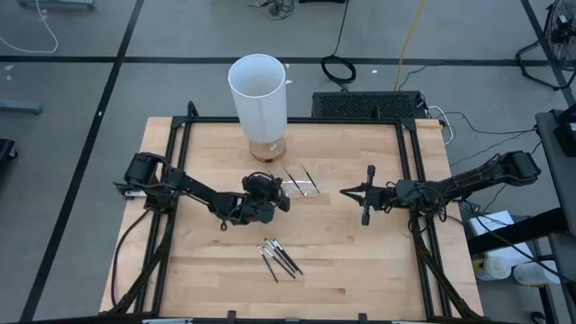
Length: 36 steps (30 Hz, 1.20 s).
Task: Pick & Place Makeup Supplies
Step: Put the makeup brush into the transparent organizer
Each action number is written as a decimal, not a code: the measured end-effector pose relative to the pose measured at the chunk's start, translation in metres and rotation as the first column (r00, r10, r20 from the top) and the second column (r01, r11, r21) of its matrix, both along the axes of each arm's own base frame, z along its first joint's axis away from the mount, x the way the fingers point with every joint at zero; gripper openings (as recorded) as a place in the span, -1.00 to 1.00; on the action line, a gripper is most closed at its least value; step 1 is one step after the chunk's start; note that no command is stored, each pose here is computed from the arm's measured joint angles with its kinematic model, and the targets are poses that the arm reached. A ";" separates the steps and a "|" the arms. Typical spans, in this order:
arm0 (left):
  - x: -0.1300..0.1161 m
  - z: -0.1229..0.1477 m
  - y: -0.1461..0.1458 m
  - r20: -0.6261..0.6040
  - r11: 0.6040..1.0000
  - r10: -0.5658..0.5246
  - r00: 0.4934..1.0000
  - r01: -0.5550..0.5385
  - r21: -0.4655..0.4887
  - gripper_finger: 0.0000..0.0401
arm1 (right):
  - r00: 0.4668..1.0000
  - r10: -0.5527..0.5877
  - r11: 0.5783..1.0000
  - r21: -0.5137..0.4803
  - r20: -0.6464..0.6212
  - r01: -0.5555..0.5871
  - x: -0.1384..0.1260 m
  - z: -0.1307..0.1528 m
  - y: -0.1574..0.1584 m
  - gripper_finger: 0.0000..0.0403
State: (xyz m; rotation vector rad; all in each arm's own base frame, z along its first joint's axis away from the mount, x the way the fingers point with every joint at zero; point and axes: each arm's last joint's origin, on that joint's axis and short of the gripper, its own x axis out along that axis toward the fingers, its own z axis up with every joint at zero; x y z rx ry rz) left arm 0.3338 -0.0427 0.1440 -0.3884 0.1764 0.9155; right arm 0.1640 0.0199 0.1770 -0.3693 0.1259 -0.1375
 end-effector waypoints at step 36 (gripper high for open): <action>-0.076 0.107 -0.010 -0.256 0.918 0.121 0.959 -0.010 0.396 -0.99 | 0.999 -0.040 0.999 0.009 -0.016 0.040 0.001 -0.002 -0.007 -1.00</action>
